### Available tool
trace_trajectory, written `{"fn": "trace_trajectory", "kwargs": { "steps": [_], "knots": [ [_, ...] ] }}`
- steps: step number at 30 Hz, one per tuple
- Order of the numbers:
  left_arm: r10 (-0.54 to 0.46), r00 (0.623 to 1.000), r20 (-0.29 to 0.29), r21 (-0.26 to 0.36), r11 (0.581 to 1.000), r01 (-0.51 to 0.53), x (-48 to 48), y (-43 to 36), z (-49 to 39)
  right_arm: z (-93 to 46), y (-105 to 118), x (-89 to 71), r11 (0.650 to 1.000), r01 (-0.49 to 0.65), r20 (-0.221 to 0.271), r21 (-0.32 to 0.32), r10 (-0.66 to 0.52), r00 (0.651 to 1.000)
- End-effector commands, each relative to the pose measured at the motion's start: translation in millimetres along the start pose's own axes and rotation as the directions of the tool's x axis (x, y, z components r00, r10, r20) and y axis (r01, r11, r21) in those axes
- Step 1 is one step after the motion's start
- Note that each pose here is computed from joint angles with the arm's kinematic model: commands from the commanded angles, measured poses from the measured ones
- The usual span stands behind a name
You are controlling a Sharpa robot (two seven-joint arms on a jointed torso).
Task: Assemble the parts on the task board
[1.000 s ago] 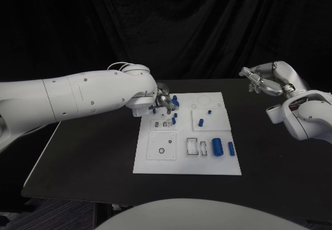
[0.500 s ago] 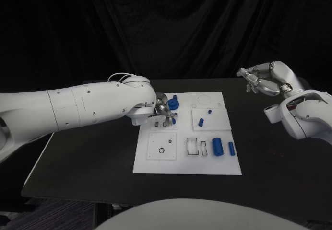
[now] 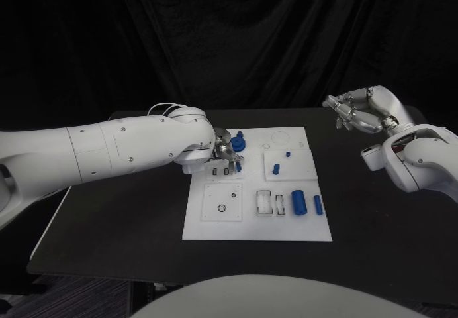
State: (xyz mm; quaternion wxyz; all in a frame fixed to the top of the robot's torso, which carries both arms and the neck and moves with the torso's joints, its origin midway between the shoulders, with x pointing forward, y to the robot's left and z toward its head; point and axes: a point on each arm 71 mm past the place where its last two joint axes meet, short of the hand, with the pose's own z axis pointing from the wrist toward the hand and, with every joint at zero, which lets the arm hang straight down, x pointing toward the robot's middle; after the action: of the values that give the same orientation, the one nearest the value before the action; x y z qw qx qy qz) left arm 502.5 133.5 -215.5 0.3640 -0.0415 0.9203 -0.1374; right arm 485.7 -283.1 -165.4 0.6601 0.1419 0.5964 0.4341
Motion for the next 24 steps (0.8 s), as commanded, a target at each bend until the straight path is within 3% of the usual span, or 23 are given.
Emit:
{"fn": "trace_trajectory", "kwargs": {
  "steps": [1,24],
  "knots": [
    [-0.007,1.000,0.019,0.029,1.000,0.006,-0.2,-2.0,1.6,-0.4,-1.0,1.7,1.000,-0.008,-0.013,0.008,0.008,1.000],
    [-0.011,1.000,0.015,0.013,1.000,0.011,-0.2,1.6,8.6,-1.5,-5.6,5.9,1.000,-0.008,-0.041,0.030,0.009,0.999]
  ]
}}
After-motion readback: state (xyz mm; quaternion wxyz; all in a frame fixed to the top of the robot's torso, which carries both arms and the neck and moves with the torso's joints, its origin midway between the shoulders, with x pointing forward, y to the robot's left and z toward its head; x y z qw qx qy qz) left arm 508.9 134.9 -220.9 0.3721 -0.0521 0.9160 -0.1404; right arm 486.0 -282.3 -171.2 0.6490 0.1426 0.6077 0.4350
